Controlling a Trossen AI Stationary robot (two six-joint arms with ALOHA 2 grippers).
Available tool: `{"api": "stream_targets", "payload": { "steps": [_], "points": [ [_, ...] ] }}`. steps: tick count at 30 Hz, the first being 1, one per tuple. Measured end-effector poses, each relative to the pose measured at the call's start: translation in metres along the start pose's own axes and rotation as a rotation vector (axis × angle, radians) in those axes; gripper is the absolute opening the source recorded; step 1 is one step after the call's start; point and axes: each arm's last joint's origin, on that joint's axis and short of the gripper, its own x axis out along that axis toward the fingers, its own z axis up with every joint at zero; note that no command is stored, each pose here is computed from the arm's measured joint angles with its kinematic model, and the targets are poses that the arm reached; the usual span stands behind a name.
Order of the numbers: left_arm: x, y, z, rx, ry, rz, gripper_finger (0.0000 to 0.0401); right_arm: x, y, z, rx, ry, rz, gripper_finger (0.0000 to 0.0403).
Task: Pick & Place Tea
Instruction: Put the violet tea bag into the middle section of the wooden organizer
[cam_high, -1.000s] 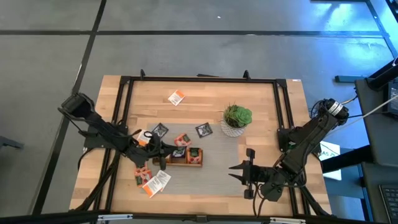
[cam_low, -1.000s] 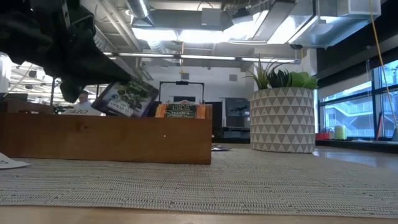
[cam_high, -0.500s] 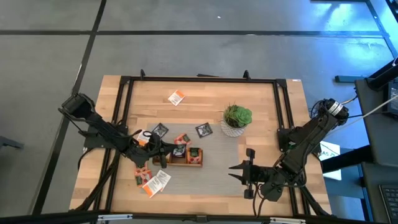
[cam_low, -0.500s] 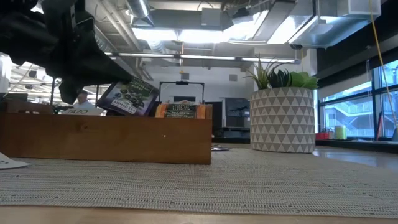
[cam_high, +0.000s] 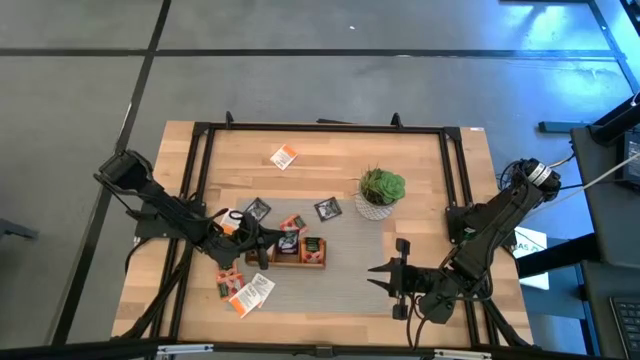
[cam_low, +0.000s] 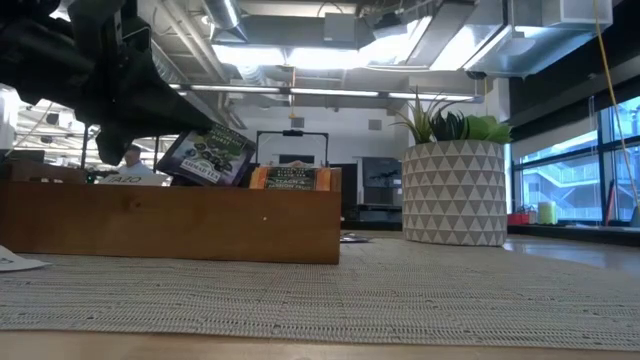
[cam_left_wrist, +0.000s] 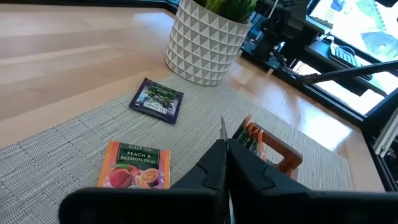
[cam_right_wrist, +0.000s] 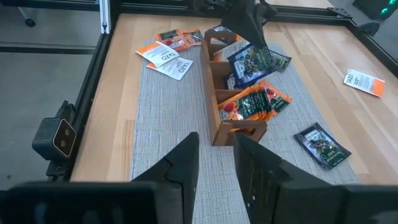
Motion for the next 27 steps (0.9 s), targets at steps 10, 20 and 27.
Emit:
{"api": "stream_targets", "payload": {
  "steps": [10,20,27],
  "points": [
    [0.000,0.000,0.000,0.001,-0.009,0.009,0.0064,0.000,0.000,0.000,-0.001,0.000,0.000,0.0104],
    [-0.001,-0.013,0.017,0.030,-0.091,-0.105,0.0084,0.000,0.000,0.000,-0.001,0.001,0.000,0.0103],
    [-0.001,-0.035,0.030,0.090,-0.095,-0.275,0.0083,0.005,0.000,-0.002,-0.009,-0.038,-0.084,0.0103]
  ]
}}
